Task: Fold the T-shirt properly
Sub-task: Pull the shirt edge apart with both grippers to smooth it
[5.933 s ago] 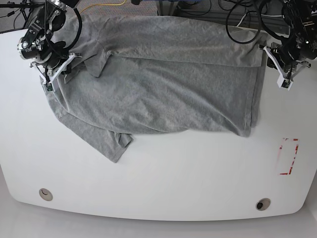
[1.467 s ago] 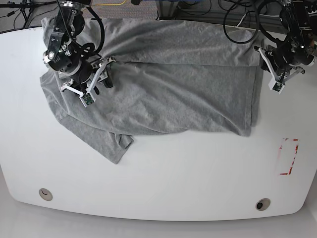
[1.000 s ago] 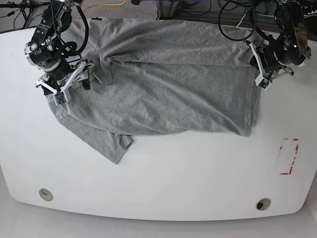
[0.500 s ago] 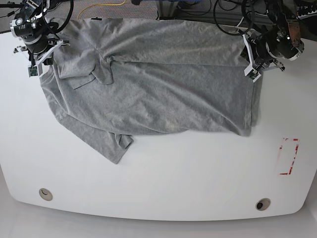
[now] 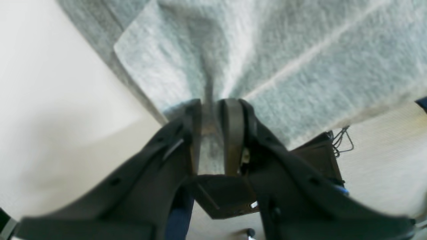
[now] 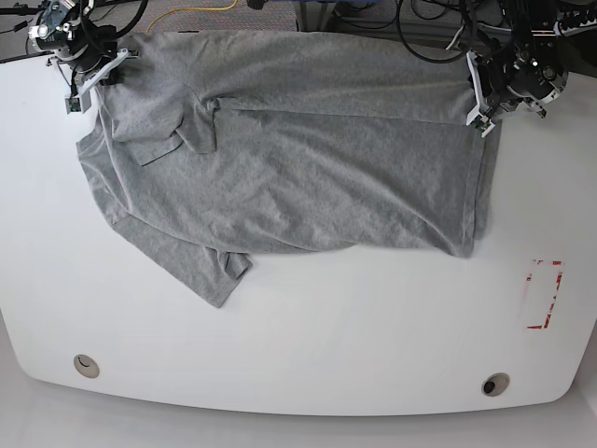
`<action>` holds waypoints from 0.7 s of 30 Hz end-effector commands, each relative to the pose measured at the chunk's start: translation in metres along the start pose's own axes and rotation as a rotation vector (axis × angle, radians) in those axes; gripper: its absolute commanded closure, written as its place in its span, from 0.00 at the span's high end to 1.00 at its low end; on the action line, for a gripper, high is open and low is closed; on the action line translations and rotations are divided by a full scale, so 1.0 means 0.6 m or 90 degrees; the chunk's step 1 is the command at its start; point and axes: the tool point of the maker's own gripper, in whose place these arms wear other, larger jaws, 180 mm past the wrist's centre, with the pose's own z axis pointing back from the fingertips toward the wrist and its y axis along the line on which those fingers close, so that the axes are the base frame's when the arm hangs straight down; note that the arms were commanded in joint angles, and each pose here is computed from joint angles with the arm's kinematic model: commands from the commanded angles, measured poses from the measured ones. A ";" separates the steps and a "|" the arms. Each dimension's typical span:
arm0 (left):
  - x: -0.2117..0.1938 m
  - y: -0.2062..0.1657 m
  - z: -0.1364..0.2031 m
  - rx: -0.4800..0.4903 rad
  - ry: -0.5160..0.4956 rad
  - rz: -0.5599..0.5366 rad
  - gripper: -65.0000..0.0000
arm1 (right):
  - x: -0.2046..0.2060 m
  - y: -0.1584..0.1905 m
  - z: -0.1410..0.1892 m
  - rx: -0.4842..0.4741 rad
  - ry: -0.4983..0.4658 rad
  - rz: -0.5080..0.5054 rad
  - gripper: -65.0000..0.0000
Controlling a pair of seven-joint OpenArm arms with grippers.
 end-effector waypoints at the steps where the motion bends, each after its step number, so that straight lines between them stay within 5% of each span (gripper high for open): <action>1: -0.009 0.010 0.005 0.018 0.015 -0.007 0.15 | 0.002 -0.017 -0.012 -0.004 0.017 0.022 0.02; 12: -0.004 0.001 0.002 0.009 0.008 0.000 0.15 | 0.026 -0.049 -0.047 0.011 0.023 0.037 0.03; 21: 0.017 -0.005 0.003 0.007 -0.013 0.009 0.15 | 0.080 -0.059 -0.019 -0.017 -0.020 0.081 0.03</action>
